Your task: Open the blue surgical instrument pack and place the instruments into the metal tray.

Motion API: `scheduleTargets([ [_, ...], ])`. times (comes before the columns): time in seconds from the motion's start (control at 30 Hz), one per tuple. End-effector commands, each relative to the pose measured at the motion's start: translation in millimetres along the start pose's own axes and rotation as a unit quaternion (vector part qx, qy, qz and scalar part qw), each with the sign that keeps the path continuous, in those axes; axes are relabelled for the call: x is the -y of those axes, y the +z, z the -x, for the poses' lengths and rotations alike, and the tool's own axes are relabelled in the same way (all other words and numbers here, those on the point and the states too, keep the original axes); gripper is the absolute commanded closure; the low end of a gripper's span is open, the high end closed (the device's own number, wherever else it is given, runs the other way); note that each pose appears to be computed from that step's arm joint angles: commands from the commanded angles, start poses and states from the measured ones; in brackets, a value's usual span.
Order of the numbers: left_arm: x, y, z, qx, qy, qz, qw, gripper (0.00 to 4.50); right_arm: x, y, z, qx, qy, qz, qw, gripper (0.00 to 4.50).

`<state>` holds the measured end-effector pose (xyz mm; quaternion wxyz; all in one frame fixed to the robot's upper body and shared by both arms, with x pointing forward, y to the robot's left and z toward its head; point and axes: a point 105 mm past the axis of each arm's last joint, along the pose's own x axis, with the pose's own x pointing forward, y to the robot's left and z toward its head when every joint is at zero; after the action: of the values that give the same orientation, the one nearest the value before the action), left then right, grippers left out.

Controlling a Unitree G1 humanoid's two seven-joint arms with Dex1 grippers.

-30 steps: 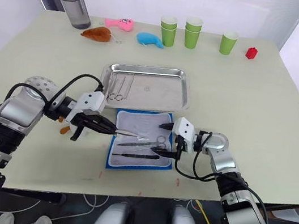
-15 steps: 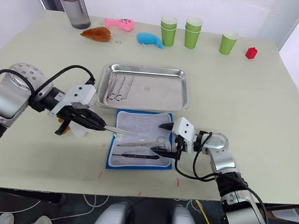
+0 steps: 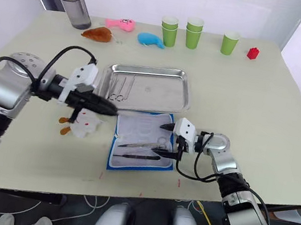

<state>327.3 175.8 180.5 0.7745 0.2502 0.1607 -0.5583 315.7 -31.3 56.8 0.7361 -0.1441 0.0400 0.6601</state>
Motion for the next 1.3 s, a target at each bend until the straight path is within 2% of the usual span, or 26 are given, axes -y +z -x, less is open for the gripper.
scheduleTargets([
  [0.03,-21.3,15.1,5.5,0.036,0.092,0.013,0.995,4.3,-24.2,-47.1,-1.9,-0.07,0.023,-0.067,0.995,0.0],
  [0.2,-38.8,21.8,-7.8,0.08,0.182,0.064,0.978,4.3,-25.0,-47.7,-1.4,-0.071,0.024,-0.068,0.995,0.0],
  [0.3,-53.0,18.0,-13.3,0.074,0.256,0.09,0.96,4.3,-25.2,-47.7,-1.8,-0.071,0.024,-0.068,0.995,0.0],
  [0.43,-60.5,24.6,-25.6,0.101,0.308,0.119,0.938,4.3,-25.0,-47.3,-3.1,-0.07,0.024,-0.068,0.995,0.0],
  [0.57,-66.8,26.6,-41.1,0.108,0.357,0.159,0.914,4.3,-25.1,-46.8,-4.2,-0.069,0.026,-0.068,0.995,0.0],
  [0.67,-69.1,20.4,-47.4,0.091,0.384,0.178,0.901,4.3,-25.2,-46.8,-4.4,-0.069,0.026,-0.067,0.995,0.0],
  [0.77,-73.5,0.4,-54.6,0.053,0.437,0.208,0.874,4.3,-25.6,-47.5,-4.1,-0.069,0.025,-0.068,0.995,0.0],
  [0.9,-70.8,-12.3,-62.4,0.034,0.463,0.232,0.855,4.3,-25.5,-47.8,-3.0,-0.07,0.025,-0.068,0.995,0.0],
  [1.17,-68.4,-25.5,-72.4,0.028,0.481,0.292,0.826,4.3,-24.9,-47.4,-3.0,-0.07,0.023,-0.067,0.995,0.0],
  [1.3,-66.6,-32.2,-74.3,0.021,0.482,0.307,0.82,4.3,-25.1,-47.4,-3.7,-0.07,0.023,-0.067,0.995,0.0],
])
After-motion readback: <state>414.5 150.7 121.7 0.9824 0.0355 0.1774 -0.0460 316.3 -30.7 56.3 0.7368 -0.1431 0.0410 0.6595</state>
